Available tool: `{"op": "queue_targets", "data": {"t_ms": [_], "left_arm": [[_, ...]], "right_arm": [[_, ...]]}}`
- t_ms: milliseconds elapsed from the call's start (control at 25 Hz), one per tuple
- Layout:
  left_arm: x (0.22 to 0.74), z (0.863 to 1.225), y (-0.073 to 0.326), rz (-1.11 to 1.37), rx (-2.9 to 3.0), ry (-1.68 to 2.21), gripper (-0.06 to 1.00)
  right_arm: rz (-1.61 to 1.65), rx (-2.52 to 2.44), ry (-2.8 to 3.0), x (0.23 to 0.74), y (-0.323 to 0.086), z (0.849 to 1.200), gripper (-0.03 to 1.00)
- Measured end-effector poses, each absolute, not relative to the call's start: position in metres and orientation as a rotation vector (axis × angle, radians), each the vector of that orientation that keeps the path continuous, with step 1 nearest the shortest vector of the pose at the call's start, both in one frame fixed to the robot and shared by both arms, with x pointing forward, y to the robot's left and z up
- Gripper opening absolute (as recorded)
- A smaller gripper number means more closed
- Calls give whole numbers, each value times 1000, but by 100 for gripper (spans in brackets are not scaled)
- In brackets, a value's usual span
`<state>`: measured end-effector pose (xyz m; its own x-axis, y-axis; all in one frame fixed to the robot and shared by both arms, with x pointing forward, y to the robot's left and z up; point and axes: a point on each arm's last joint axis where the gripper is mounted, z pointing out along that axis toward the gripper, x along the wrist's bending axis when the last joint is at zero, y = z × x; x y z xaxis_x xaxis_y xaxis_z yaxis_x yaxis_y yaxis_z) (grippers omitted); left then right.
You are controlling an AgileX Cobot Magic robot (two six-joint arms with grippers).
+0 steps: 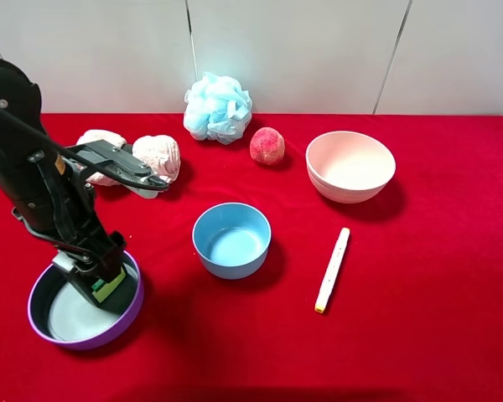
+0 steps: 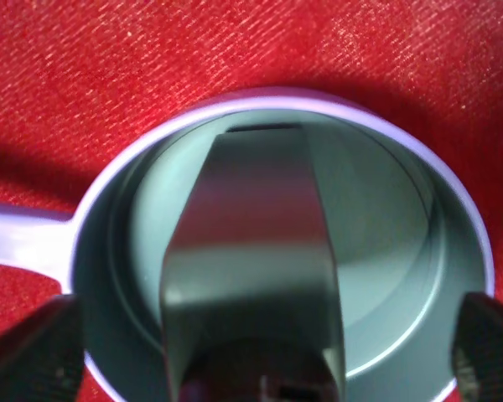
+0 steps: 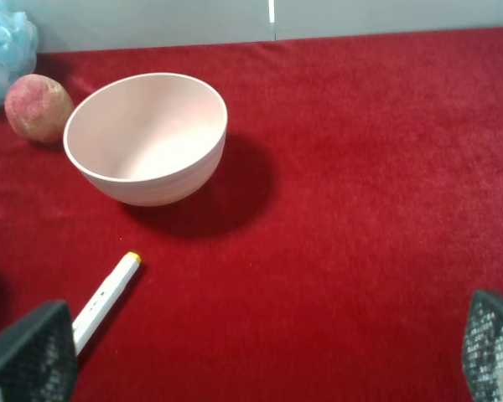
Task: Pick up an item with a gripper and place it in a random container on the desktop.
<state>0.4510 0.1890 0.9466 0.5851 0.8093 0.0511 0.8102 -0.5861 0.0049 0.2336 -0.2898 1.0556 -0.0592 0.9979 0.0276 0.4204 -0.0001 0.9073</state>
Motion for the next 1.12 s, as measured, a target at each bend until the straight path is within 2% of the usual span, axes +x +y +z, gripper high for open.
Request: {"op": "queue_targets", "data": {"t_ms": [200,720,1120], "left_arm": [[454,954,186,-57,-2777,-1432,96],[456,999,180,106,-2685,-1444,96],[414,1067,203,-63,-2803,-1606,96]], "right_arm": [[1031,1503,1567,234,-290,1056,69],[1031,1503,1567,234,-290,1056,69],[1031,1503,1567,234,-290,1056,69]]}}
